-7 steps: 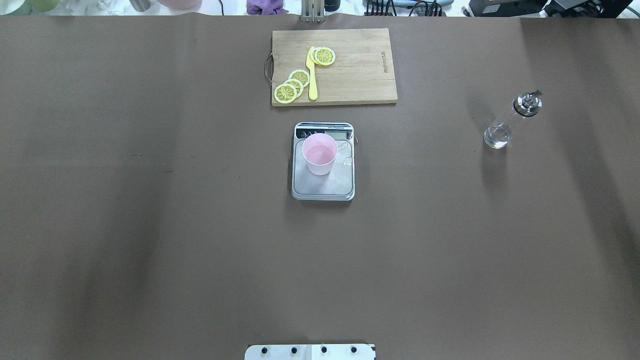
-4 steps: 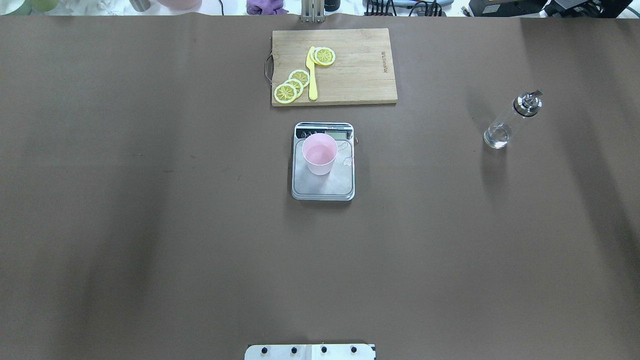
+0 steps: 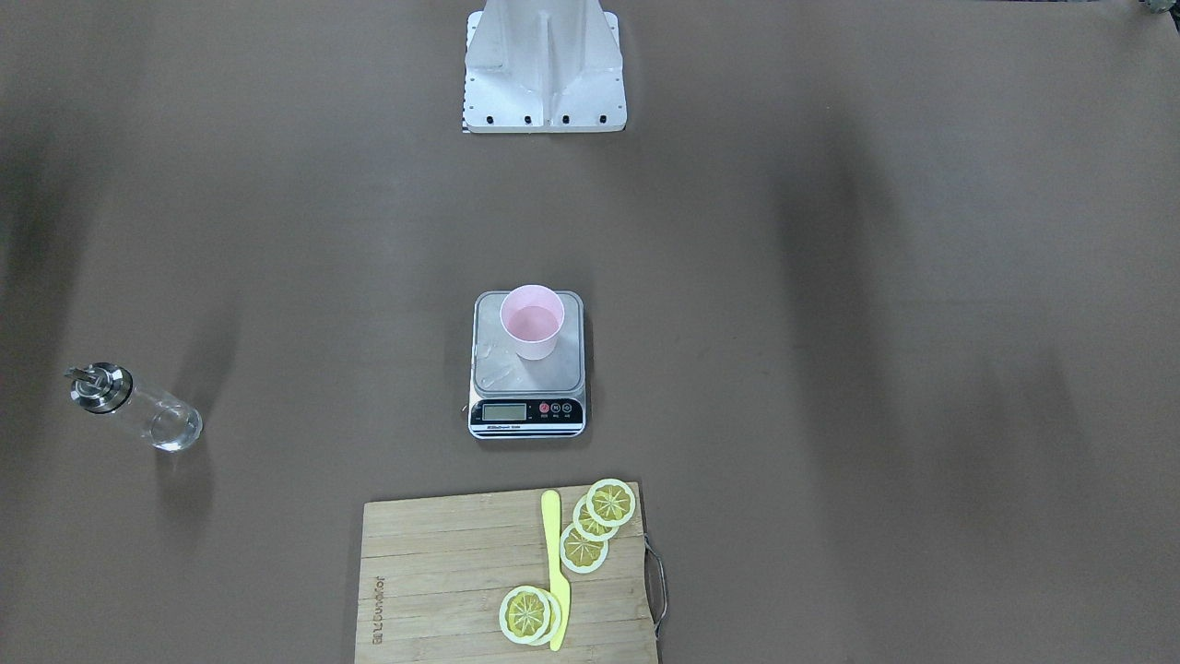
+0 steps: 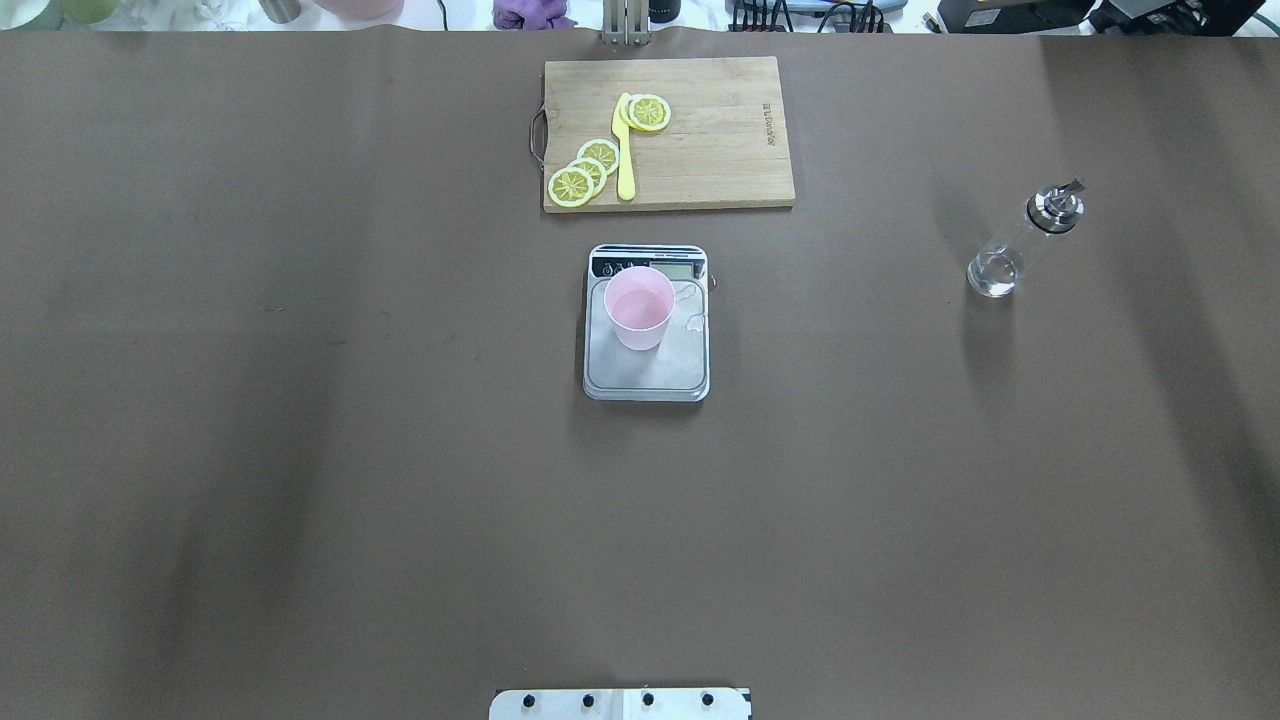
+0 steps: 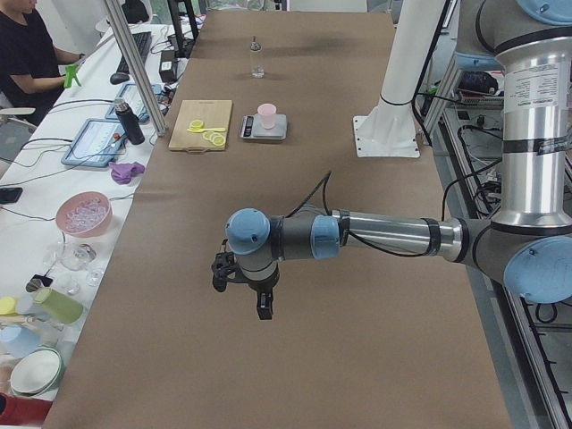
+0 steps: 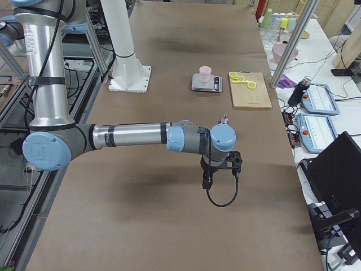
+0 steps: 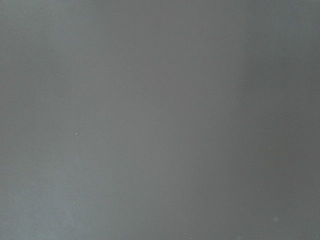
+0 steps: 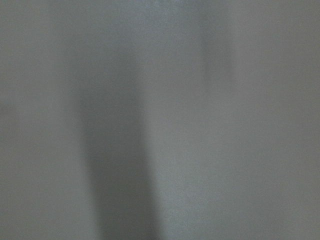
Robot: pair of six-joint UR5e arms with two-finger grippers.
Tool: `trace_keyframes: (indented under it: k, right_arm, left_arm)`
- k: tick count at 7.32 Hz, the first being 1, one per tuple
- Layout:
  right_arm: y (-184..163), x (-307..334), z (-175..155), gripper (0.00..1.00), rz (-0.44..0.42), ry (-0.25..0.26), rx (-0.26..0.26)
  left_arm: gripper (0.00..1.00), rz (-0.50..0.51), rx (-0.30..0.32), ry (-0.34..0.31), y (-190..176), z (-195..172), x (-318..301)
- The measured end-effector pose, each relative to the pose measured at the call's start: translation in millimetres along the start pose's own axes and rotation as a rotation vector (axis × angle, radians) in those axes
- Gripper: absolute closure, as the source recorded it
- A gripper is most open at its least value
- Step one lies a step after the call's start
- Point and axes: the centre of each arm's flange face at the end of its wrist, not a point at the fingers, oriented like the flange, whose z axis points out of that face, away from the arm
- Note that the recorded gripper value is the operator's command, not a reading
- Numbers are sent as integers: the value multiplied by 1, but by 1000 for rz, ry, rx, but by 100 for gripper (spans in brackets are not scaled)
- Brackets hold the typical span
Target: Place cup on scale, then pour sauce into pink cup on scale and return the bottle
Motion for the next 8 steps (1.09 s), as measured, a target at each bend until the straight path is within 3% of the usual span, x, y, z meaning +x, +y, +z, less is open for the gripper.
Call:
trace_keyframes:
  k: [8]
  right_arm:
    - [-3,-4,-4,0,-7,0,7]
  left_arm:
    - [2,-4,3,-3,-3,-2,1]
